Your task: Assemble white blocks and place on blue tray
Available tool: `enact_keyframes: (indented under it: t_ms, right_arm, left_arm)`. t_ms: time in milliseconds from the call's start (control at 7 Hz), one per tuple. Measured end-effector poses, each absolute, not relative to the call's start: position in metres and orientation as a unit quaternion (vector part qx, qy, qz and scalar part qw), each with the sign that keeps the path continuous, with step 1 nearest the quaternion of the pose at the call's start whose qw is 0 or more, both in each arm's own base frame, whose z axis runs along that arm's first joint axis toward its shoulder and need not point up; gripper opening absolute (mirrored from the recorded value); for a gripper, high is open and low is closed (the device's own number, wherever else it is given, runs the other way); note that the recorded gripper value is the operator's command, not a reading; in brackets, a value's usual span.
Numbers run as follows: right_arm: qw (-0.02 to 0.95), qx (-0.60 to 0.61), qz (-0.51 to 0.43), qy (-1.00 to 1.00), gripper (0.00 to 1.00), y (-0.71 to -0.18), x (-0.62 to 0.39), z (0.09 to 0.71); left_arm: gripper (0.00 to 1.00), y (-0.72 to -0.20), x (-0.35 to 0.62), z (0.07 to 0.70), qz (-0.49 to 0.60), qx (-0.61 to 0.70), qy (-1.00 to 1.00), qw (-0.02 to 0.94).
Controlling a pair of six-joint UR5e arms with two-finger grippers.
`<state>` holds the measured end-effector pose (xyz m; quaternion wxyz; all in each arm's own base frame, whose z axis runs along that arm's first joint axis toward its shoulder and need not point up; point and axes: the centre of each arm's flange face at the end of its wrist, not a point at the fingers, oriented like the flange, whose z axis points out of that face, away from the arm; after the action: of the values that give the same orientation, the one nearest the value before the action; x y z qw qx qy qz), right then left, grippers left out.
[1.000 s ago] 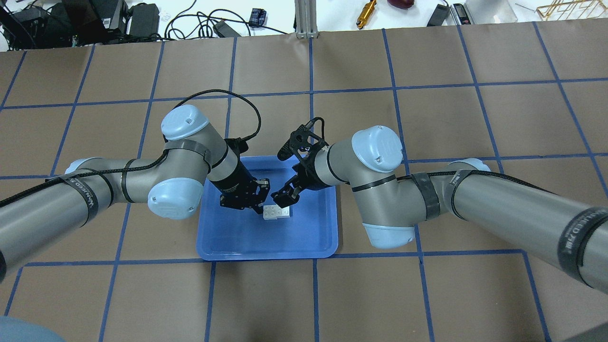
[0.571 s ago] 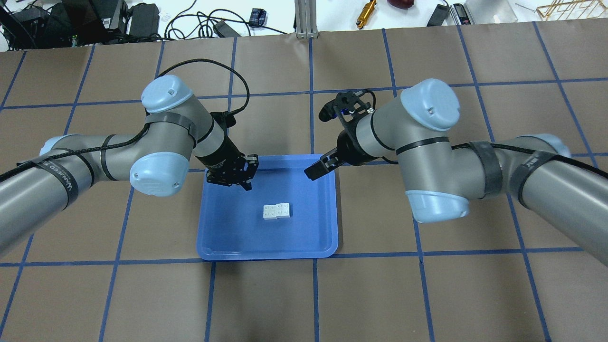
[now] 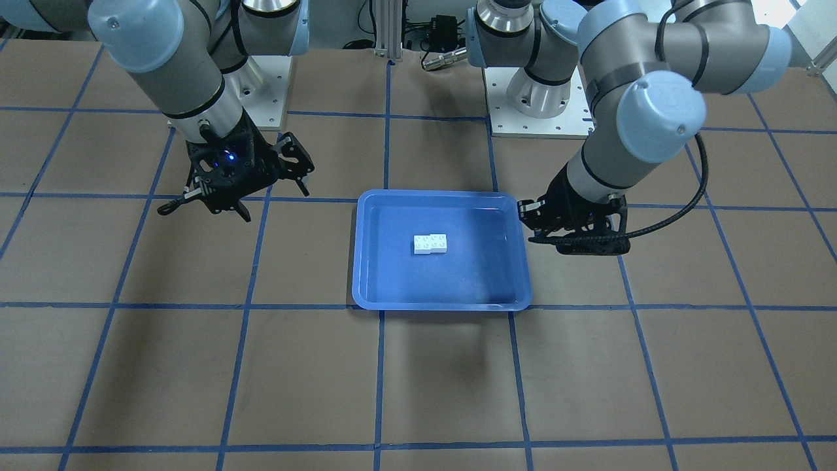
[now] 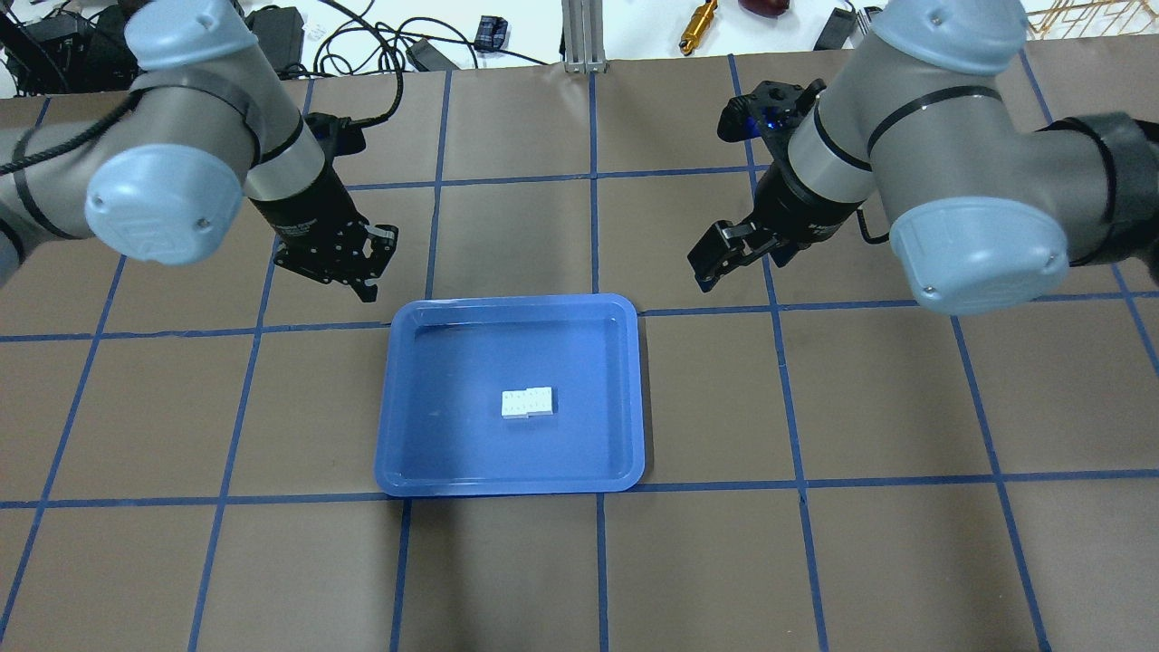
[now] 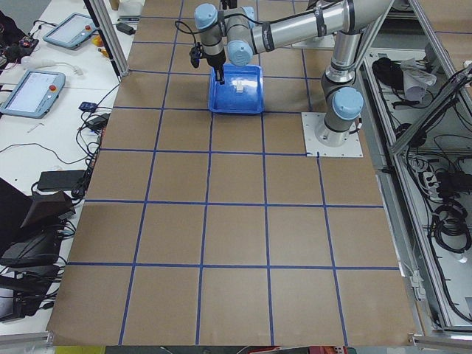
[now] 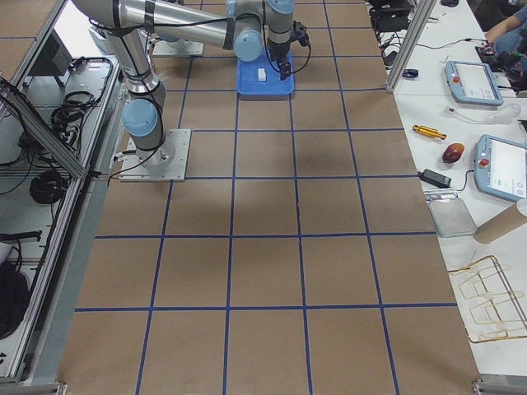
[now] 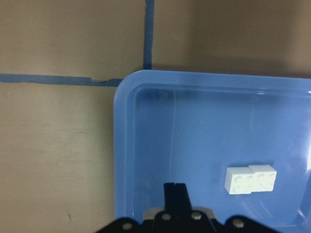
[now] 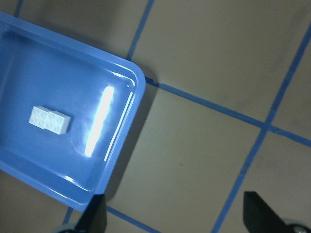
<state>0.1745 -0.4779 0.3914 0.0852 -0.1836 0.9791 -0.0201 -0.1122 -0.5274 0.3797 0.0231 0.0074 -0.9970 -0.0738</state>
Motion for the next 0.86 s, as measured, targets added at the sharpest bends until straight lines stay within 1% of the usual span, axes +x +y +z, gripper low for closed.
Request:
enact_keyframes:
  t_ms: [143,286,429,571,857]
  right_arm:
    - [0.053,-0.148,-0.002,0.988,1.00,-0.476,0.167,0.393]
    - [0.037,-0.099,0.010,0.994,1.00,-0.476,0.162,0.396]
    - [0.031,-0.070,0.022,0.997,1.00,-0.476,0.160,0.406]
    - [0.028,-0.048,0.040,0.998,1.00,-0.478,0.157,0.429]
    - [0.029,-0.003,0.071,0.997,1.00,-0.483,0.130,0.478]
  left_arm:
    - [0.46,-0.522,-0.103,0.425,-0.073,-0.012,-0.997,0.007]
    - [0.90,-0.512,-0.087,0.465,-0.062,-0.022,-0.998,0.001]
    - [1.00,-0.500,-0.077,0.494,-0.044,-0.019,-0.999,-0.002]
    - [1.00,-0.488,-0.082,0.514,-0.026,-0.010,-1.000,-0.005]
    - [1.00,-0.490,-0.109,0.527,0.031,0.000,-0.999,-0.008]
